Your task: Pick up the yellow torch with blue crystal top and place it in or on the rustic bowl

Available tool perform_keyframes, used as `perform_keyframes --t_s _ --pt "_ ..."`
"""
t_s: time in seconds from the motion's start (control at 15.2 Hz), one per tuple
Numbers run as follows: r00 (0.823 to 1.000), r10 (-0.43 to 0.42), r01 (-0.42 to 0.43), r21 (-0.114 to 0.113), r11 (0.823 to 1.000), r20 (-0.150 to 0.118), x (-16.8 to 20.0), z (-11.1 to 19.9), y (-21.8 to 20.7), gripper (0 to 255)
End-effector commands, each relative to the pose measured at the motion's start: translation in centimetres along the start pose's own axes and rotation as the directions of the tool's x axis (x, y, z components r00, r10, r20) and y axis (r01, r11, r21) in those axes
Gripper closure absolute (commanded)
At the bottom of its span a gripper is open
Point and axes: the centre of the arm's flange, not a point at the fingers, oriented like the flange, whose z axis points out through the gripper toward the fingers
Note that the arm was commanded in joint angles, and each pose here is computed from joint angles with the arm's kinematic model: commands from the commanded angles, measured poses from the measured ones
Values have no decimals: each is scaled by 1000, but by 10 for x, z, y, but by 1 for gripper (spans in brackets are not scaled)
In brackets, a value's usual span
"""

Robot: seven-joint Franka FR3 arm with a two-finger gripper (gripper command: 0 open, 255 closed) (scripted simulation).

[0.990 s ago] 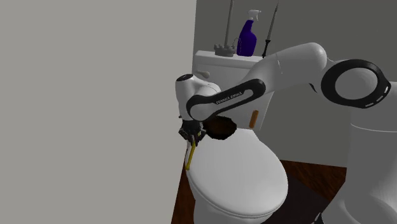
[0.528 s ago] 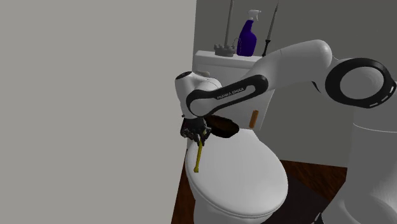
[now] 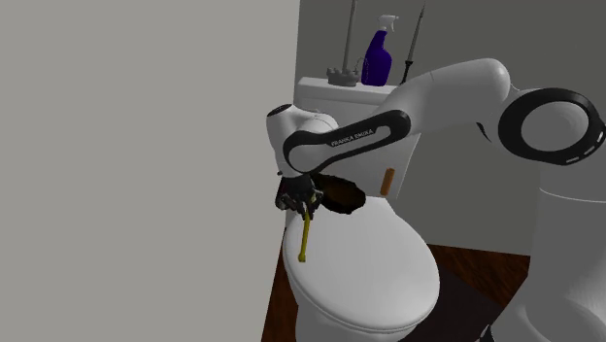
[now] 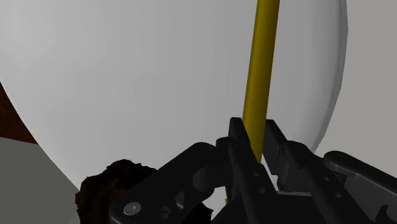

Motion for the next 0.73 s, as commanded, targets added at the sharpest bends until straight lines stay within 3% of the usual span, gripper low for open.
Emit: perform_keyframes --t_s 0.0,0.66 --pt "999 21 -17 135 991 -26 10 -70 4 255" --pt "999 21 -17 135 991 -26 14 -120 19 255"
